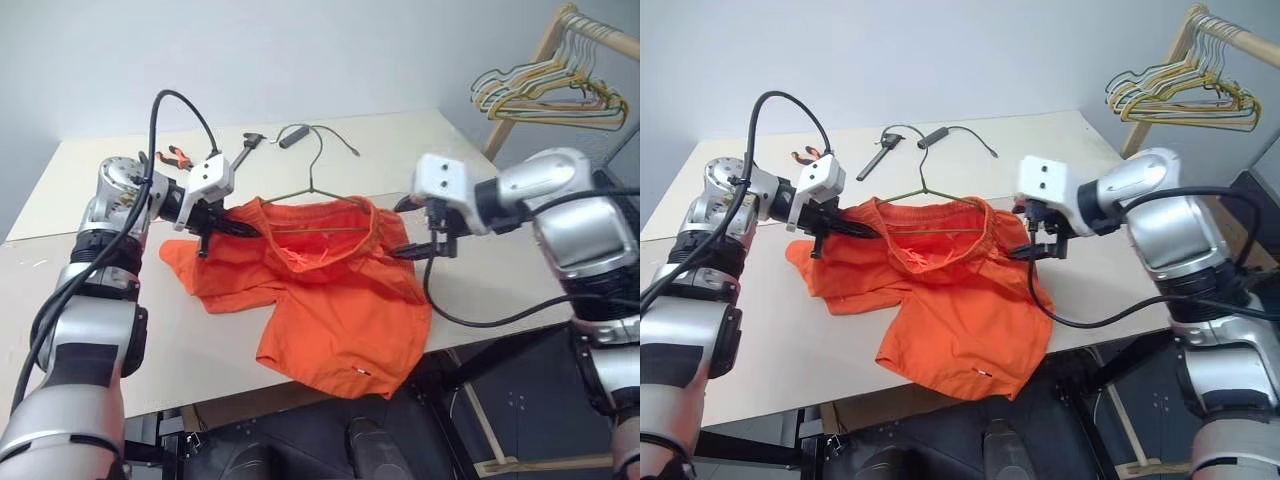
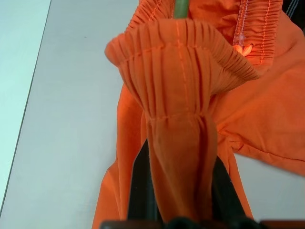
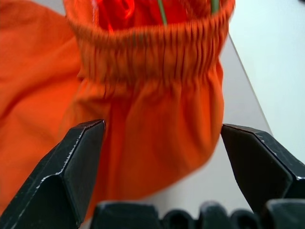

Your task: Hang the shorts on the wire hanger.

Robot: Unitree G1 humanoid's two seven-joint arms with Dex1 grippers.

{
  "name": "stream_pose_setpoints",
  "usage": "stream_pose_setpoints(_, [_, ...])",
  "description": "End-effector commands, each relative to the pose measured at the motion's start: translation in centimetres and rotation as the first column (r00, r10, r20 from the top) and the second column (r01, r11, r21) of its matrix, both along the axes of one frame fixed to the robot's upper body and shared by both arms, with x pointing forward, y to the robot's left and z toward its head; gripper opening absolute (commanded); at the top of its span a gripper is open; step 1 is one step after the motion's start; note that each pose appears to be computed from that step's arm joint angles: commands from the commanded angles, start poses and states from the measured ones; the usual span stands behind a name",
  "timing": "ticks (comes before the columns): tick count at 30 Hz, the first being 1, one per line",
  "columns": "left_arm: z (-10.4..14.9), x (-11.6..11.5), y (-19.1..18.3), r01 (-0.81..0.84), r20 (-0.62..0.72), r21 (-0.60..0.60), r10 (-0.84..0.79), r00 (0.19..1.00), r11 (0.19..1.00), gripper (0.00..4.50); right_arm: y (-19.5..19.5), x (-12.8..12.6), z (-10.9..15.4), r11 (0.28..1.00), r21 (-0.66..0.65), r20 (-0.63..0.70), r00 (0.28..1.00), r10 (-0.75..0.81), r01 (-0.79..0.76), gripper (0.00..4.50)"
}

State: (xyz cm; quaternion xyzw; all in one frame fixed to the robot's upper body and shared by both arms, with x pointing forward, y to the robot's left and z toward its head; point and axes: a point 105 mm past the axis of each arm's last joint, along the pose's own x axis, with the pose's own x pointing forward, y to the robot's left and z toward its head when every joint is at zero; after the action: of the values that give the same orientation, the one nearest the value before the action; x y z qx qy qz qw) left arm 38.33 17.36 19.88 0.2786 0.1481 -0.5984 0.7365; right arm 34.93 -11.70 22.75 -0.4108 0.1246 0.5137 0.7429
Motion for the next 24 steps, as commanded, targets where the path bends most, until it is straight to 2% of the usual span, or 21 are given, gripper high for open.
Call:
stream_pose_setpoints(1, [1.8,0.0,0.0,0.011,0.054,-0.034,-0.009,0.999,0.999,0.0,0.3,1.3,0.8,0.999,-0.04,0.099,0.995,-0.019,0.024,4.46])
stream_pose_setpoints(7, [1.8,-0.3,0.1,0.022,0.05,-0.026,-0.02,0.999,0.999,0.0,1.4,2.4,0.5,1.0,-0.019,0.049,0.999,-0.014,0.015,4.46])
stream_pose_setpoints(8, [1.8,-0.4,0.1,0.026,0.049,-0.023,-0.025,0.998,0.999,0.0,1.7,2.6,0.3,1.0,-0.01,0.02,1.0,-0.009,0.009,4.3])
stream_pose_setpoints(10, [1.7,-0.5,0.1,0.032,0.048,-0.019,-0.032,0.998,0.999,0.0,2.1,2.9,0.1,1.0,-0.009,-0.015,1.0,0.0,0.0,3.88])
stream_pose_setpoints(11, [1.6,-0.6,0.0,0.036,0.048,-0.018,-0.035,0.998,0.999,0.0,2.2,3.2,0.0,1.0,0.0,-0.046,0.999,0.002,-0.002,3.43])
stream_pose_setpoints(15, [1.2,-0.9,0.0,0.049,0.046,-0.008,-0.049,0.998,0.999,0.0,2.4,3.5,0.1,1.0,0.023,-0.114,0.993,0.016,-0.014,2.16])
stream_pose_setpoints(21, [1.0,-1.3,-0.1,0.064,0.043,-0.009,-0.063,0.997,0.998,0.0,2.2,3.4,-0.6,0.997,-0.039,-0.163,0.985,0.056,-0.064,0.09])
stream_pose_setpoints(24, [0.9,-1.4,-0.2,0.074,0.042,-0.011,-0.073,0.996,0.997,0.0,2.1,3.0,-1.0,0.995,-0.049,-0.195,0.977,0.08,-0.091,0.03])
